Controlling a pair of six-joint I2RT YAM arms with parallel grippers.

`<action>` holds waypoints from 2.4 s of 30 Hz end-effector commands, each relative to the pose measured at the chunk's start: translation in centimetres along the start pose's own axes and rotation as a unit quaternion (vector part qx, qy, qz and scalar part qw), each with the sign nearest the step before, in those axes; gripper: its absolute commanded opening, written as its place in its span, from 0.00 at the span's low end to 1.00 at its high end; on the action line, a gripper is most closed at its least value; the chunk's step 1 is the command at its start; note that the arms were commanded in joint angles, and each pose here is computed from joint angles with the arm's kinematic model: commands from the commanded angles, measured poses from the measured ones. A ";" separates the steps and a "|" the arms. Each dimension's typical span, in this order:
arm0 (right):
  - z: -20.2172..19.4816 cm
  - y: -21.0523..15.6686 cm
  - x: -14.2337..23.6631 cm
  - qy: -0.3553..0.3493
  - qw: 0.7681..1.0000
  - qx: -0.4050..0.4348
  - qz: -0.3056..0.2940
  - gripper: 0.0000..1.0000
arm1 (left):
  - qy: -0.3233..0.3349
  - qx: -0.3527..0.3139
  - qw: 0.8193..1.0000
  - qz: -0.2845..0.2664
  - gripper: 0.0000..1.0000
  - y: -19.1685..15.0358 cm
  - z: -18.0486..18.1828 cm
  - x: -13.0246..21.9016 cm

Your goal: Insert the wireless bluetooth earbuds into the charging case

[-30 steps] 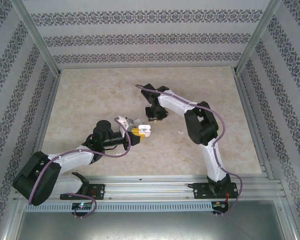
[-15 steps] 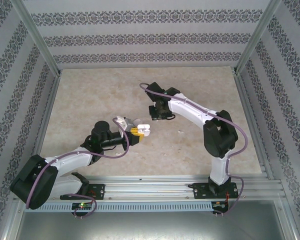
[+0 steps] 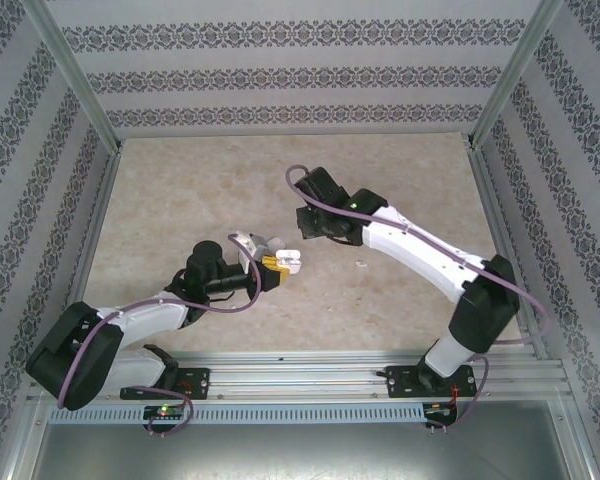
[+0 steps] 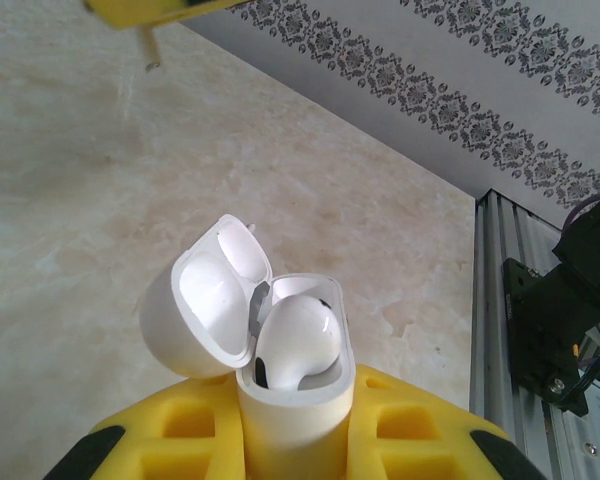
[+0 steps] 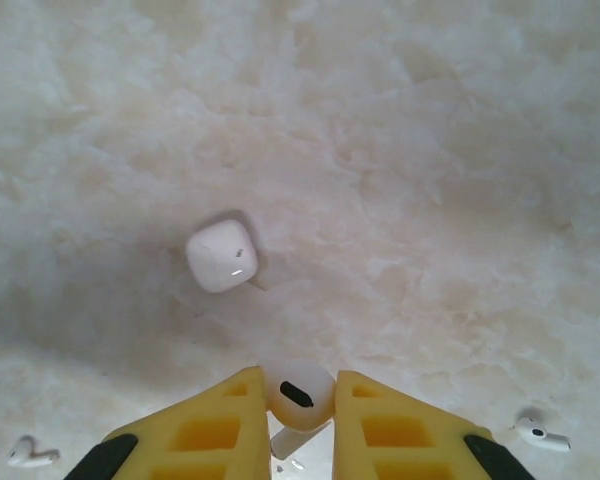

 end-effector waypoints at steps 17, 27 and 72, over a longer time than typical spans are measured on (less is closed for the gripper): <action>2.7 -1.6 3.9 0.061 0.993 0.040 -0.095 0.16 | -0.025 0.001 0.997 -0.069 0.00 5.2 -0.6 -0.4; 2.9 -2.3 4.5 0.061 0.992 0.061 -0.098 0.16 | -0.029 0.011 0.996 -0.082 0.00 6.0 -0.3 -0.6; 3.9 -6.1 2.9 0.077 0.993 0.088 0.029 0.21 | -0.046 0.025 0.992 -0.111 0.00 7.8 0.1 -1.3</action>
Point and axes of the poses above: each hand's point on the last joint's axis, 136 mm out from that joint toward the fingers, its own x axis back along the fingers, its own z axis along the line the jaws close on, y = z × x, the point moved 2 cm from there along x, back along the fingers, and after that the axes turned 1 degree about -x, right-handed, at the moved point
